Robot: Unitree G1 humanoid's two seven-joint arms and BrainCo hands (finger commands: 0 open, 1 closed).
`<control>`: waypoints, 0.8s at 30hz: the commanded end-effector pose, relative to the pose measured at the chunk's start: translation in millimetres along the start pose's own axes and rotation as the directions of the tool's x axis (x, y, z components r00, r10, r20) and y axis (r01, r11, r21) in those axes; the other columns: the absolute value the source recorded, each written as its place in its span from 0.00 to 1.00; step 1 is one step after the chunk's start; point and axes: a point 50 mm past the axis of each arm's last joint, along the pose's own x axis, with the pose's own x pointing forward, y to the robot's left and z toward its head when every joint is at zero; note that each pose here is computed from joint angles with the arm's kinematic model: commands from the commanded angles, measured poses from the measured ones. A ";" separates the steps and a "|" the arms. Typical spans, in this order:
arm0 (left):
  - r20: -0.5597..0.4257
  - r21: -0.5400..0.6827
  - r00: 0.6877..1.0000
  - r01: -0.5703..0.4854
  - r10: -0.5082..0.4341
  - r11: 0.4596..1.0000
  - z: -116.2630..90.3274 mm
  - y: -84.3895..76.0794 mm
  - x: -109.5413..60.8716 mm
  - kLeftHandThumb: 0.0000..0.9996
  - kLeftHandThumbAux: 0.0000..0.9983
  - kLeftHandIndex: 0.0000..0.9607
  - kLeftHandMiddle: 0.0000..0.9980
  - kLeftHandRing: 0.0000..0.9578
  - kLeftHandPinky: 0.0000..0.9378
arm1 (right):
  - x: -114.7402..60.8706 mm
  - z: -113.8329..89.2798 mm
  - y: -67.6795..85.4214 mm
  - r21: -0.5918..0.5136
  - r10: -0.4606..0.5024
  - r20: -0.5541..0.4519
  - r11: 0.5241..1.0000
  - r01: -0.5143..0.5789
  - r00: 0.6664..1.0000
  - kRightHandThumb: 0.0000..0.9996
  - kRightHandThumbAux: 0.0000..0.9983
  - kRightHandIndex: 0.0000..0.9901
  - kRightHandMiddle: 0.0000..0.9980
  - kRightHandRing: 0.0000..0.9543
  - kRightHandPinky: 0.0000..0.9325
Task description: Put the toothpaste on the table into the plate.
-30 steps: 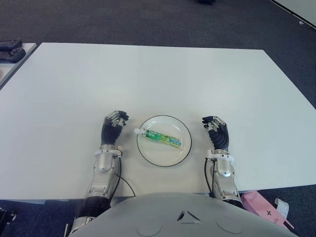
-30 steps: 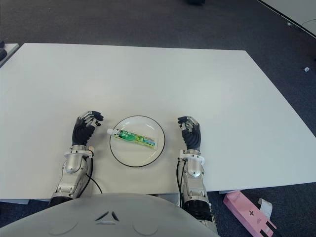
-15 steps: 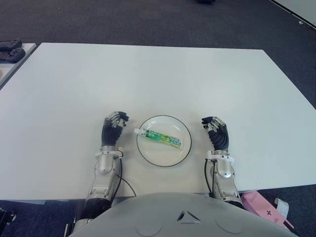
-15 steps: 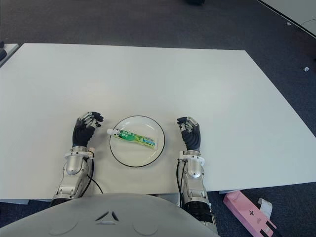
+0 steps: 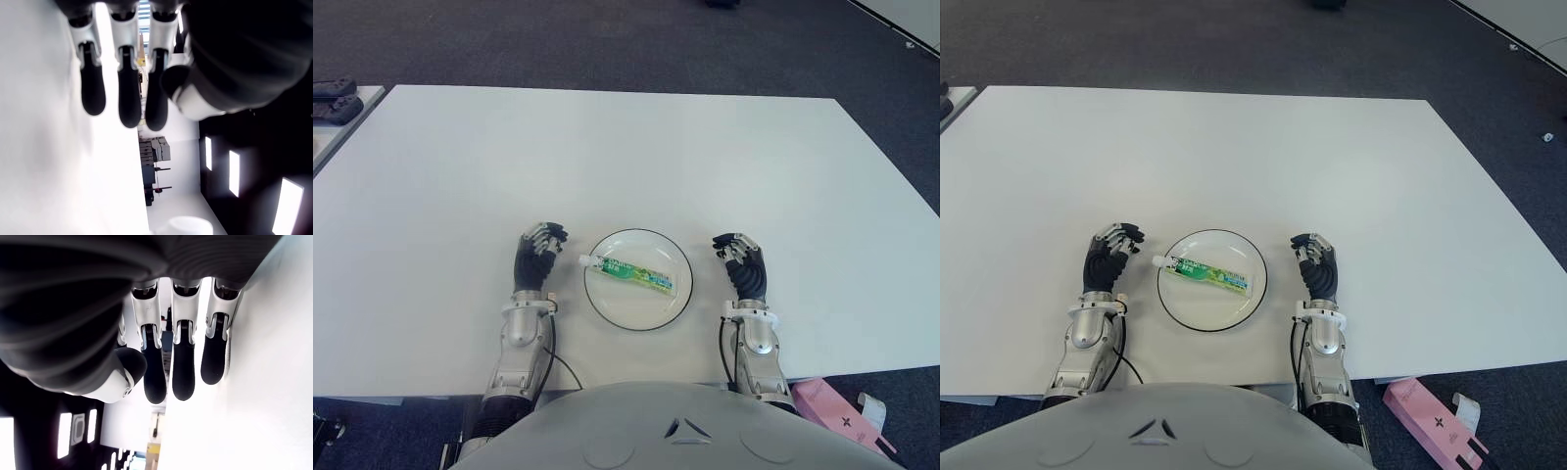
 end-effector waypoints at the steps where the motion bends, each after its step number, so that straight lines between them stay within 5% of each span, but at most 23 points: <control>1: -0.038 0.034 0.999 -0.024 0.025 0.999 -5.6 4.0 -4.0 0.71 0.72 0.45 0.48 0.49 0.51 | -3.7 -5.5 0.5 -0.010 0.012 -0.042 1.000 -0.012 0.999 0.72 0.73 0.42 0.45 0.45 0.46; 24: -0.038 0.040 0.998 -0.053 0.054 0.998 -4.0 8.2 -5.4 0.71 0.72 0.45 0.48 0.49 0.51 | -5.3 -4.7 0.9 -0.007 0.008 -0.041 1.000 -0.009 0.999 0.72 0.73 0.42 0.44 0.43 0.44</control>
